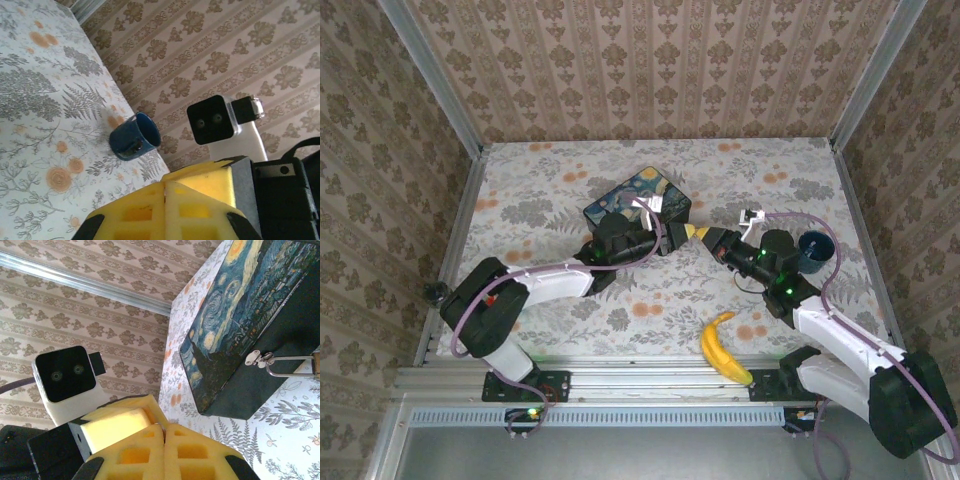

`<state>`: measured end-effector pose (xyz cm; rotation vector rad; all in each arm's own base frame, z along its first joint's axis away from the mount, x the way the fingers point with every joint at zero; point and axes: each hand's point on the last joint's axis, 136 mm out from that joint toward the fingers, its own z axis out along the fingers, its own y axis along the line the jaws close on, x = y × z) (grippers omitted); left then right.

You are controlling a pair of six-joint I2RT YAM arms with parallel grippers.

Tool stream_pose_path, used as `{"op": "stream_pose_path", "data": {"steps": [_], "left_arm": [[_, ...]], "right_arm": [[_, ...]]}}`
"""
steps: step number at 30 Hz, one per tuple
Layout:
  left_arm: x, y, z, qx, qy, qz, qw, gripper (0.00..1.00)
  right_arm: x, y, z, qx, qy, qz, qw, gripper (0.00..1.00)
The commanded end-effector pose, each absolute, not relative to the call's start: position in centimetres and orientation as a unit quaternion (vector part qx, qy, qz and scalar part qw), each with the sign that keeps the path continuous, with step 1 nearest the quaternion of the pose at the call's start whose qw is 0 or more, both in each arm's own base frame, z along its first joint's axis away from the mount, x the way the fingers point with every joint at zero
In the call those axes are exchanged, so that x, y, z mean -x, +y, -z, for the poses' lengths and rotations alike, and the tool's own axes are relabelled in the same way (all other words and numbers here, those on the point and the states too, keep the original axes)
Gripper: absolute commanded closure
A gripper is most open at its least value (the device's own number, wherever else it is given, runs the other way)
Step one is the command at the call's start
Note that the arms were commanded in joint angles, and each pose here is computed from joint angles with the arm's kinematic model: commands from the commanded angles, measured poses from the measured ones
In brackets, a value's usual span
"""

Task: Unlock the padlock with the key

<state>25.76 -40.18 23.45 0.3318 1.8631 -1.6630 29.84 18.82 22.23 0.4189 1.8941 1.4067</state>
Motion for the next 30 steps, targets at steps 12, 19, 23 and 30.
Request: {"op": "stream_pose_path", "data": {"steps": [12, 19, 23, 30], "left_arm": [[-22.2, -39.1, -26.4, -0.275, 0.681, 0.632, 0.248, 1.00], [-20.1, -38.2, -27.9, -0.340, 0.678, 0.609, 0.234, 1.00], [-20.1, -38.1, -28.4, -0.343, 0.674, 0.609, 0.237, 1.00], [-19.9, -38.4, -29.4, -0.344, 0.653, 0.634, 0.233, 1.00]], "right_arm": [[-27.8, 20.2, -25.4, 0.000, 0.737, -0.562, 0.376, 0.63], [-26.3, 20.7, -26.7, 0.068, 0.728, -0.561, 0.388, 0.70], [-25.3, 21.0, -27.4, 0.095, 0.715, -0.572, 0.392, 0.71], [-24.5, 21.3, -27.4, 0.114, 0.705, -0.586, 0.383, 0.71]]}}
